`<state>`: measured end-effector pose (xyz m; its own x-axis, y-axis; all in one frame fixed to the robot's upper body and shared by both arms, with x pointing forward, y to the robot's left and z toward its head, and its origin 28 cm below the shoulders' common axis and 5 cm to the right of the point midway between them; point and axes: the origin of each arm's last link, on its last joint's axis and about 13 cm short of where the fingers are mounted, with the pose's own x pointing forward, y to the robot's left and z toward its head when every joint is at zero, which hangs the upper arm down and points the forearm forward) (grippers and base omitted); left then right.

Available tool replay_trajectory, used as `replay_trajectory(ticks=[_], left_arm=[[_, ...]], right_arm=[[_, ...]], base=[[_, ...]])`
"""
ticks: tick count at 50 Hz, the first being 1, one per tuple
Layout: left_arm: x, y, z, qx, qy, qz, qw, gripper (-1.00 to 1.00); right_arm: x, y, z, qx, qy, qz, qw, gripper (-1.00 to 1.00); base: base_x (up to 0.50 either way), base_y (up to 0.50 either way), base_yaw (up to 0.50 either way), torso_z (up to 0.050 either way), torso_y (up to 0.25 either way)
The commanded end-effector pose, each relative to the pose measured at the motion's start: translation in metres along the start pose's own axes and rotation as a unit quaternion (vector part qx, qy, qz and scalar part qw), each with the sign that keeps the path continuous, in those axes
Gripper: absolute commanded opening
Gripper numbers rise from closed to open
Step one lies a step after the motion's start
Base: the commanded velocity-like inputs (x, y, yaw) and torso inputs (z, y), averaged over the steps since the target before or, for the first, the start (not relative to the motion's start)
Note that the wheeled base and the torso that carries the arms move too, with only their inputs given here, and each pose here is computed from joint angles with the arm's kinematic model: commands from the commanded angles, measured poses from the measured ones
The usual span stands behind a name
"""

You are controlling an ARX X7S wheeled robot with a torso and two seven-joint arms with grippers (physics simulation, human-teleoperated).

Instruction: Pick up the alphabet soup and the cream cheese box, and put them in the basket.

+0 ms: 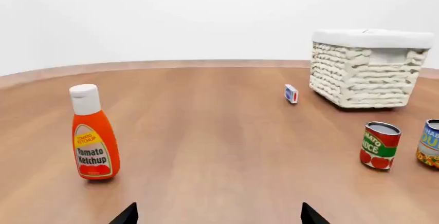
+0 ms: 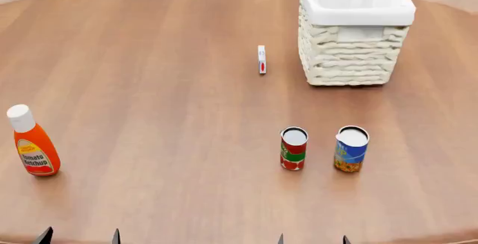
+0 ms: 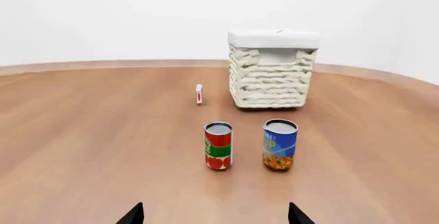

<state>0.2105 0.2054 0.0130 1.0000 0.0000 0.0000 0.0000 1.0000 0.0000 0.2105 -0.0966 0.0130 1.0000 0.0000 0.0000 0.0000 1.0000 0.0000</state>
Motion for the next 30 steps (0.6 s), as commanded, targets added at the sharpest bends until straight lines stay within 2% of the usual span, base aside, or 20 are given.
replay_trajectory(ticks=[1, 10, 15, 19, 22, 24, 26, 28, 30], left_arm=[[-0.001, 0.000, 0.000, 0.000, 0.000, 0.000, 1.000, 1.00], [0.001, 0.001, 0.003, 0.000, -0.009, 0.002, 1.000, 1.00], [0.000, 0.002, 0.014, -0.011, -0.035, 0.001, 0.999, 1.00], [0.000, 0.005, 0.032, -0.014, -0.073, 0.011, 0.997, 1.00], [-0.002, 0.006, 0.046, -0.013, -0.093, 0.013, 0.995, 1.00], [-0.007, 0.006, 0.063, -0.025, -0.123, 0.009, 0.992, 1.00], [-0.009, 0.006, 0.071, -0.019, -0.139, 0.008, 0.990, 1.00], [-0.015, 0.007, 0.090, -0.013, -0.175, 0.008, 0.984, 1.00], [-0.019, 0.008, 0.098, -0.019, -0.190, 0.007, 0.982, 1.00]], right_arm=[[-0.001, 0.000, 0.001, 0.000, 0.000, 0.000, 1.000, 1.00], [-0.001, 0.000, 0.008, -0.004, -0.007, 0.000, 1.000, 1.00], [-0.003, 0.000, 0.025, -0.029, -0.035, -0.007, 0.999, 1.00], [-0.008, 0.000, 0.047, -0.059, -0.062, -0.011, 0.996, 1.00], [-0.011, -0.001, 0.064, -0.061, -0.092, -0.014, 0.994, 1.00], [-0.013, 0.000, 0.078, -0.073, -0.113, -0.014, 0.991, 1.00], [-0.015, 0.001, 0.086, -0.081, -0.127, -0.015, 0.989, 1.00], [-0.024, 0.002, 0.106, -0.085, -0.162, -0.010, 0.983, 1.00], [-0.031, 0.003, 0.116, -0.096, -0.178, -0.010, 0.979, 1.00]], base=[[0.00, 0.00, 0.00, 0.000, 0.000], [0.00, 0.00, 0.00, 0.000, 0.000], [0.00, 0.00, 0.00, 0.000, 0.000], [0.00, 0.00, 0.00, 0.000, 0.000], [0.00, 0.00, 0.00, 0.000, 0.000], [0.00, 0.00, 0.00, 0.000, 0.000], [0.00, 0.00, 0.00, 0.000, 0.000], [0.00, 0.00, 0.00, 0.000, 0.000], [0.00, 0.00, 0.00, 0.000, 0.000]])
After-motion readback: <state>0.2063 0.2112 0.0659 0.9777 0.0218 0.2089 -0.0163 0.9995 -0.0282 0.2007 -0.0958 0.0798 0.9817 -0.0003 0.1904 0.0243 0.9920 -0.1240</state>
